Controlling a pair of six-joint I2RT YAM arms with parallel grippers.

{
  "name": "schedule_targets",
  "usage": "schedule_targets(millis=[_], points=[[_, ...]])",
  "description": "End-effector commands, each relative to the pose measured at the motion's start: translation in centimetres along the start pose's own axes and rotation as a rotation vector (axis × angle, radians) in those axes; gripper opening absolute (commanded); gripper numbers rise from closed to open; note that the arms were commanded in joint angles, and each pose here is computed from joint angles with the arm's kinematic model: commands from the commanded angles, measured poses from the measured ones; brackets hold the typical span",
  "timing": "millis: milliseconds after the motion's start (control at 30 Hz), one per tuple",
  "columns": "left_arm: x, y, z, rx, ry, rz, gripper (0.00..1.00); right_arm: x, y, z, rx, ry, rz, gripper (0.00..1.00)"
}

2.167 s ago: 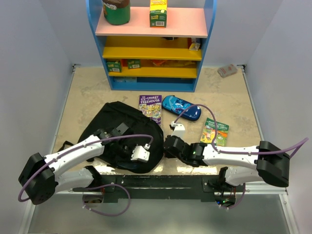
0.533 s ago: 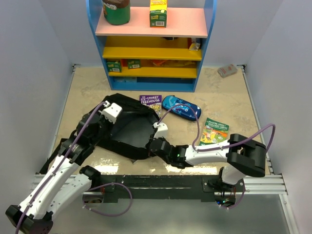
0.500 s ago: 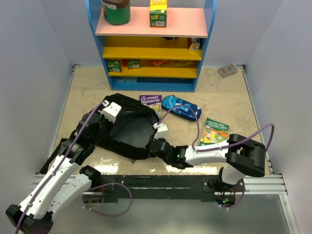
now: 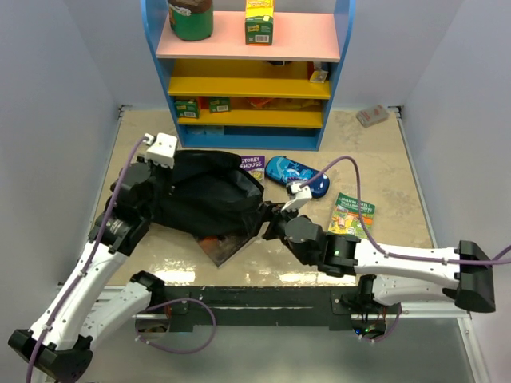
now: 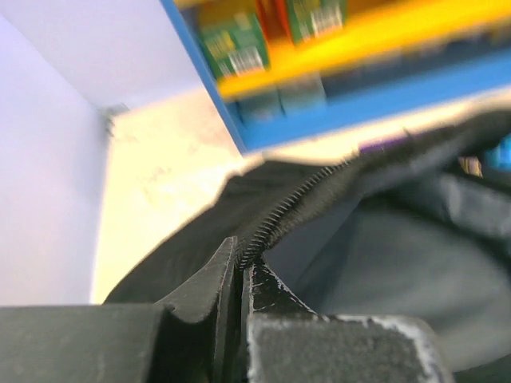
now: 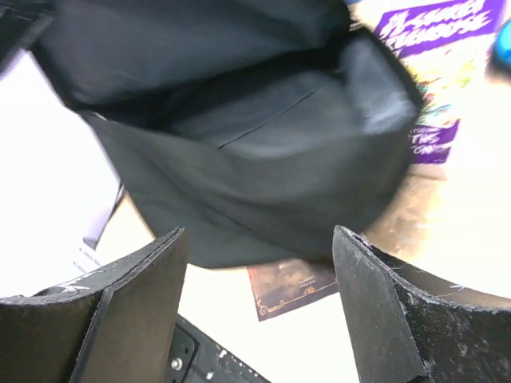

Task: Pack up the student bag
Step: Unzip the student bag at the center of the board, then move the book to the center of the board.

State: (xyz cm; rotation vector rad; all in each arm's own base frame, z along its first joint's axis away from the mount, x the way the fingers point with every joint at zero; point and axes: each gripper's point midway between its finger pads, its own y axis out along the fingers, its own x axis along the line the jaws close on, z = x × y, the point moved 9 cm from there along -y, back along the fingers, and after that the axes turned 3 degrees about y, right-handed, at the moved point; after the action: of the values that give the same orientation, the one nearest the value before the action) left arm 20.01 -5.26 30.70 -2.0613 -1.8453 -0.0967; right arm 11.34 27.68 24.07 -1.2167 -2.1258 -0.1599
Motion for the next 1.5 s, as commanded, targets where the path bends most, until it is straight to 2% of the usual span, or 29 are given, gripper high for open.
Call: schedule_targets(millis=[0,100,200,367,500,667,767,1100,1200,1233,1333,1467], points=[[3.5,-1.6,-7.8,-0.283,-0.068,-0.151,0.00,-3.8,-1.1,1.3,0.011,-0.027,0.134,0.76],[4.4,-2.2,-9.7,-0.321,-0.065,-0.171,0.00,-5.4,-1.4,2.9,0.057,-0.028,0.145,0.76],[4.9,-2.3,-10.0,-0.326,-0.062,-0.203,0.00,-6.7,-0.5,5.5,0.122,-0.076,0.164,0.79],[5.3,-2.7,-9.0,-0.306,-0.034,-0.243,0.00,-7.3,3.0,6.1,0.149,-0.152,0.287,0.91],[5.1,-2.9,-7.8,-0.278,-0.020,-0.237,0.00,-6.8,5.6,4.6,0.119,-0.132,0.237,0.89],[4.7,-3.4,-6.4,-0.261,-0.011,-0.210,0.00,-6.1,7.8,5.6,0.178,-0.199,0.154,0.87],[4.3,-3.4,-5.2,-0.236,-0.010,-0.189,0.00,-5.4,8.7,6.5,0.214,-0.195,0.083,0.84],[3.8,-3.9,-3.1,-0.210,0.007,-0.158,0.00,-7.1,11.4,10.6,0.313,-0.263,0.153,0.77],[3.7,-3.8,-3.0,-0.205,0.010,-0.157,0.00,-7.7,11.2,12.0,0.331,-0.284,0.199,0.67],[3.7,-3.7,-2.9,-0.204,0.014,-0.156,0.00,-7.7,11.0,12.7,0.344,-0.296,0.201,0.61],[3.7,-3.7,-2.7,-0.204,0.022,-0.160,0.00,-7.8,9.9,14.6,0.386,-0.312,0.204,0.54],[3.6,-3.5,-2.6,-0.203,0.024,-0.161,0.00,-8.1,7.9,17.0,0.437,-0.317,0.248,0.52]])
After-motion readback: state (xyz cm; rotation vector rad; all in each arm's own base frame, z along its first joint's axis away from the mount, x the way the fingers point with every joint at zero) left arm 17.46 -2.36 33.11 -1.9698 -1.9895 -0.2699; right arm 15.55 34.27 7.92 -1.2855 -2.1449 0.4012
